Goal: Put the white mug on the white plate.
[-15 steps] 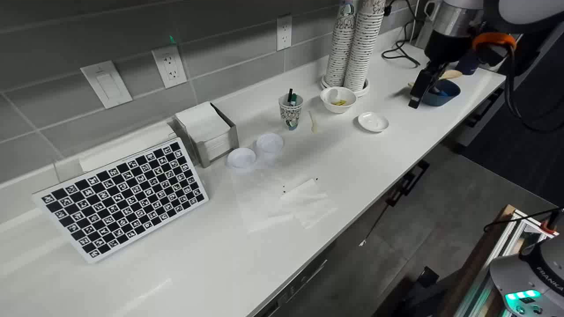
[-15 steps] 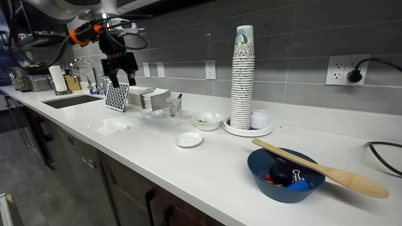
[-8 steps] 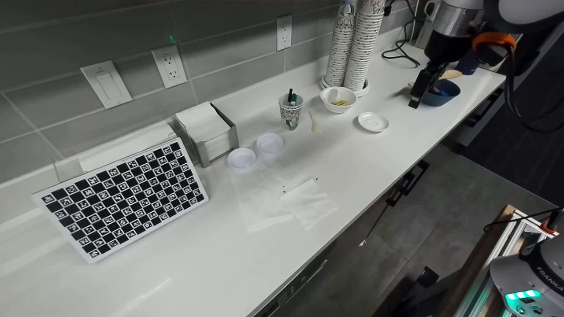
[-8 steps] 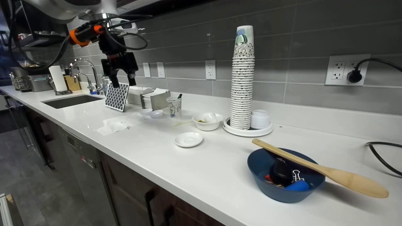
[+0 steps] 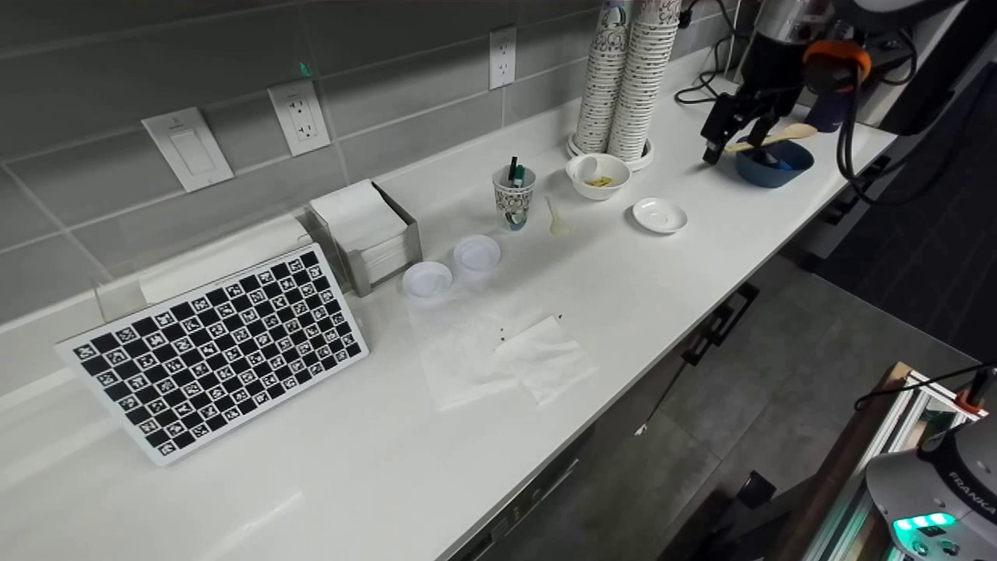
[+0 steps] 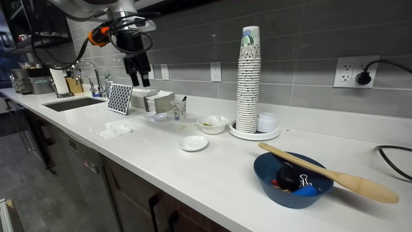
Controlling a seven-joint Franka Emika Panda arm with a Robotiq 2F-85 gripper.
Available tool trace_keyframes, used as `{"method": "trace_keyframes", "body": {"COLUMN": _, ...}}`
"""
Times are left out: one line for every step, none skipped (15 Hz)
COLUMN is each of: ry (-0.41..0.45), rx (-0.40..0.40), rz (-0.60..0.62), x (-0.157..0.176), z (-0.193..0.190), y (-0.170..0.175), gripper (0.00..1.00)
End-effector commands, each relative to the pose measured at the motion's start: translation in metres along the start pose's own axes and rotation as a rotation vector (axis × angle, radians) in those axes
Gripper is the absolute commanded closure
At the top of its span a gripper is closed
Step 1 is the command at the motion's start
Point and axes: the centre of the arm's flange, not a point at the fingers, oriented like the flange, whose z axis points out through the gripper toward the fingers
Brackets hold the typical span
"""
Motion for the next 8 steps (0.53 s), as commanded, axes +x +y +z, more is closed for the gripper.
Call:
{"method": "trace_keyframes", "body": {"ry": 0.009, "rx": 0.047, "rz": 0.194, "x": 0.073, "z": 0.002, "y": 0.035, "gripper": 0.00}}
{"method": "trace_keyframes", "body": {"ry": 0.011, "rx": 0.056, "rz": 0.248, "x": 0.092, "z": 0.006, "y": 0.044, "gripper": 0.00}}
{"method": "trace_keyframes", "body": {"ry": 0.018, "rx": 0.062, "rz": 0.302, "x": 0.109, "z": 0.009, "y": 0.051, "gripper": 0.00}}
{"method": "trace_keyframes", "body": {"ry": 0.017, "rx": 0.076, "rz": 0.354, "x": 0.126, "z": 0.012, "y": 0.055, "gripper": 0.00}}
{"method": "trace_keyframes", "body": {"ry": 0.011, "rx": 0.088, "rz": 0.406, "x": 0.141, "z": 0.015, "y": 0.055, "gripper": 0.00}}
{"method": "trace_keyframes", "body": {"ry": -0.002, "rx": 0.106, "rz": 0.454, "x": 0.153, "z": 0.017, "y": 0.051, "gripper": 0.00}}
{"method": "trace_keyframes", "body": {"ry": 0.014, "rx": 0.071, "rz": 0.364, "x": 0.106, "z": 0.021, "y": 0.060, "gripper": 0.00}}
{"method": "trace_keyframes", "body": {"ry": 0.010, "rx": 0.079, "rz": 0.395, "x": 0.119, "z": 0.025, "y": 0.057, "gripper": 0.00}}
